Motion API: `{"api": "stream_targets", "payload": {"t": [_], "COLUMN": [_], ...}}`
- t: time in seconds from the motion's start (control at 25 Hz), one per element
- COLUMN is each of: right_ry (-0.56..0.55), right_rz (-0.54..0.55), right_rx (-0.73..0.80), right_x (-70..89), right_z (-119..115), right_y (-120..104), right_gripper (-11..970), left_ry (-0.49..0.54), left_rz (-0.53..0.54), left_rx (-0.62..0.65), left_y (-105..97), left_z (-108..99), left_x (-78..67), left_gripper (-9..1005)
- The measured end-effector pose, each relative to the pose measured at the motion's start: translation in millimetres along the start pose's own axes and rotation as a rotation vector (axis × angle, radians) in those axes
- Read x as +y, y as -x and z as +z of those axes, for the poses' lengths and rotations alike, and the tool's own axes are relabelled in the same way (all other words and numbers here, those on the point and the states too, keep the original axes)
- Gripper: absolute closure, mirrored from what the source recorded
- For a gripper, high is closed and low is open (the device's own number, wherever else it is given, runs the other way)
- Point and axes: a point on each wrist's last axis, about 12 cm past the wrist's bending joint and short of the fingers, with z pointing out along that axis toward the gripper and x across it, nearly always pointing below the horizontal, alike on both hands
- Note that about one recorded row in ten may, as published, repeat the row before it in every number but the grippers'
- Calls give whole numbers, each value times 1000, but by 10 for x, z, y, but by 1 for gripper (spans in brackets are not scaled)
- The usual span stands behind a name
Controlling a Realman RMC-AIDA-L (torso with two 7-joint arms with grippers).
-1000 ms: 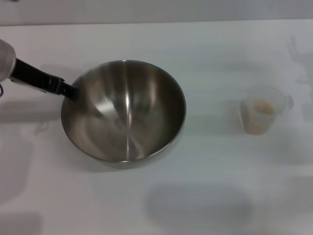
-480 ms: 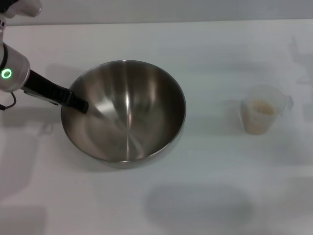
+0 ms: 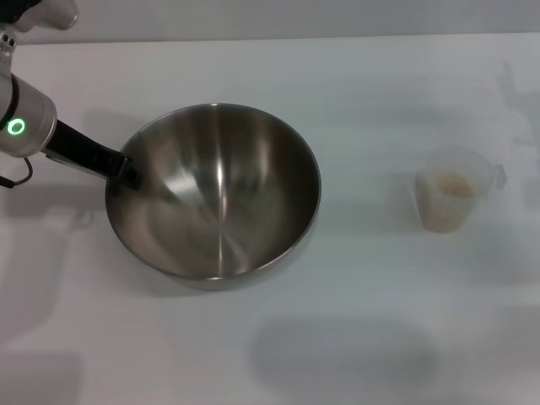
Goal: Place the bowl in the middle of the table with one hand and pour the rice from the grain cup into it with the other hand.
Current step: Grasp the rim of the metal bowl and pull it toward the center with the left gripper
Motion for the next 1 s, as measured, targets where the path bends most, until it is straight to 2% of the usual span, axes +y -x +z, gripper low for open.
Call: {"api": "stream_targets", "payload": {"t": [0.24,0.28,0.48,0.68,0.84,1.0], "right_ry": [-1,-2,-3,-4,-5,-6], "right_rz": [0,0,0,0,-1,-1], "right_rx": [2,2,4,5,6,8], "right_x": [-6,-8,-11,-16,-21,-27], "right_z": [-9,-11,-18,-24,-31,-39], "right_y": [-3,-4,-7,-9,-11,-14], "right_gripper": [250,250,250,250,250,250], "left_ry": [-3,-4,-11,-55,-137,-209], "left_rz": [8,7,1,-68,-131,-148], "left_rx": [6,7,12,-45,-137,-198], "left_y": [5,4,-1,21,51,91], "left_z": [4,6,27,-31,-141,-201], "left_x": [-3,-3,-2,70,157,144], "left_gripper": [629,795,930,940,948,953]}}
